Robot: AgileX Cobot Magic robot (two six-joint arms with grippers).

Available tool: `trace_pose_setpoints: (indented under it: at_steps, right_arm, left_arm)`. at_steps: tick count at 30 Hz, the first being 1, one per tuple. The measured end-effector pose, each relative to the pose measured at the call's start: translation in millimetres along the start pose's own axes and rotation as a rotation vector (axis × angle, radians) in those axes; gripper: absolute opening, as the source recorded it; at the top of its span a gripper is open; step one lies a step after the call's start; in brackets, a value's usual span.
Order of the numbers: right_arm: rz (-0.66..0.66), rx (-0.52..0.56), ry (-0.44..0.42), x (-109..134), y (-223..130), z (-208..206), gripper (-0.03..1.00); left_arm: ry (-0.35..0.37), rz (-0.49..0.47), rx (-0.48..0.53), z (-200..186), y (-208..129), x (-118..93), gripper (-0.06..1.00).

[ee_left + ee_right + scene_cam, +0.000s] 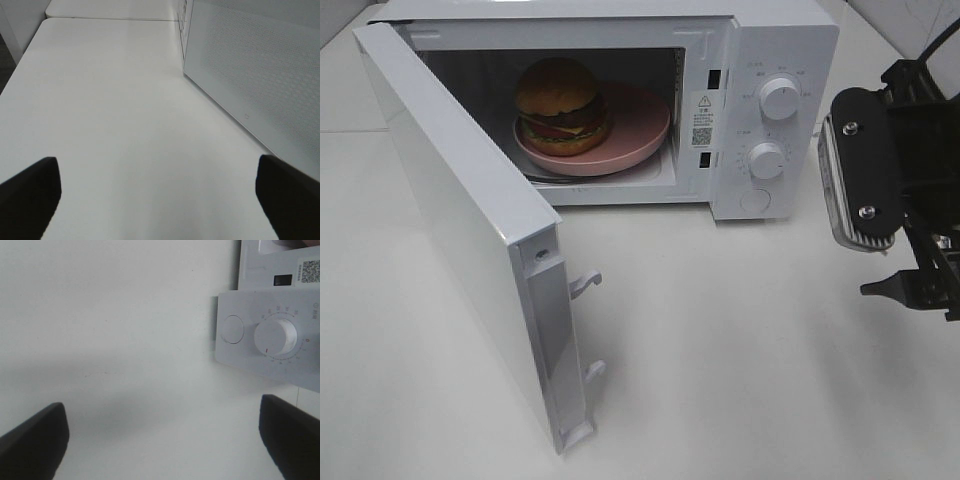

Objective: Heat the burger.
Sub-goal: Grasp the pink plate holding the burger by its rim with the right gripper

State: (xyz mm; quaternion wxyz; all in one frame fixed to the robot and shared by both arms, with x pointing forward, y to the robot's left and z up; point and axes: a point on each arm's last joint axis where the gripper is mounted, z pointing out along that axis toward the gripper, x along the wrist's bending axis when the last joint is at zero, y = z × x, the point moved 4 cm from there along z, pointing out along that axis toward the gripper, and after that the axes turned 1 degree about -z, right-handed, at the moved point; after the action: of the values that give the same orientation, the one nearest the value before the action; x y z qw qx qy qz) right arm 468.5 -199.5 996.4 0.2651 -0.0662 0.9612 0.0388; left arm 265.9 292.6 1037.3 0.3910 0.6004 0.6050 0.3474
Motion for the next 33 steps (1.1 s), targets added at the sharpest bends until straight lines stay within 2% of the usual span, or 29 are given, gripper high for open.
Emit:
trace_pose_setpoints:
  at_steps: [11,19,33]
  right_arm:
    - [-0.074,-0.013,0.045,2,19,20,0.93]
    - [-0.118,-0.022,0.015,-29,46,37,0.91]
    - [-0.159,-0.075,-0.057,-69,94,75,0.90]
  left_arm:
    - [0.000,0.000,0.000,0,0,0,0.97]
    - [0.000,0.000,0.000,0,0,0,0.97]
    - [0.000,0.000,0.000,0,0,0,0.97]
